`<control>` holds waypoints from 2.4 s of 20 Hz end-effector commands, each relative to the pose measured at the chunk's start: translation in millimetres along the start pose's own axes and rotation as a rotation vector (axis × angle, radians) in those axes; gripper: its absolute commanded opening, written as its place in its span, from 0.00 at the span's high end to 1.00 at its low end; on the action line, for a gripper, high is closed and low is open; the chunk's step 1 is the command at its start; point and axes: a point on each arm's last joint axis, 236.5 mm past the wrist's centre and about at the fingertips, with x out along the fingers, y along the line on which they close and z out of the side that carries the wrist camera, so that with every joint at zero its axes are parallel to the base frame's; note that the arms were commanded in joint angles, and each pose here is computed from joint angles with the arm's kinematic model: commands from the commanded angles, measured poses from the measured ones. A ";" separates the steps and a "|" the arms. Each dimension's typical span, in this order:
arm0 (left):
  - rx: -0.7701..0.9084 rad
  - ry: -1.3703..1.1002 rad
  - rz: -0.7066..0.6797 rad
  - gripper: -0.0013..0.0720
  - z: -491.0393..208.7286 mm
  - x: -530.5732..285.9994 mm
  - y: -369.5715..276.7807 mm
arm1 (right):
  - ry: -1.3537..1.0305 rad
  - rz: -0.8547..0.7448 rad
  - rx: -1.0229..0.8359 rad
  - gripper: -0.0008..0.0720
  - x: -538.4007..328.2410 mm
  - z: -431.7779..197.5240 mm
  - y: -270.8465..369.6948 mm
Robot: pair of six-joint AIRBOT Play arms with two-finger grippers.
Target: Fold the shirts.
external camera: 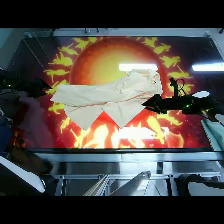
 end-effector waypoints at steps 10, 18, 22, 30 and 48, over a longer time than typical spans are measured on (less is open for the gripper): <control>0.006 0.329 -0.207 0.70 -53.7 27.8 -39.2 | -0.070 0.064 0.028 0.48 -32.5 17.2 9.6; -0.051 0.333 -0.272 0.95 -72.3 12.2 -36.3 | -0.096 -0.072 0.171 0.27 -24.4 26.9 -60.5; -0.033 0.290 -0.322 0.95 -59.9 7.9 -50.4 | -0.093 -0.110 0.205 0.32 8.9 26.3 -83.5; 0.028 0.186 -0.288 0.95 -29.2 -6.9 -54.9 | -0.164 -0.097 0.223 0.36 24.2 65.1 -72.9; 1.033 -0.511 -0.600 0.95 -193.5 -350.4 -449.5 | -1.350 0.249 -1.199 0.97 -385.9 -72.1 385.3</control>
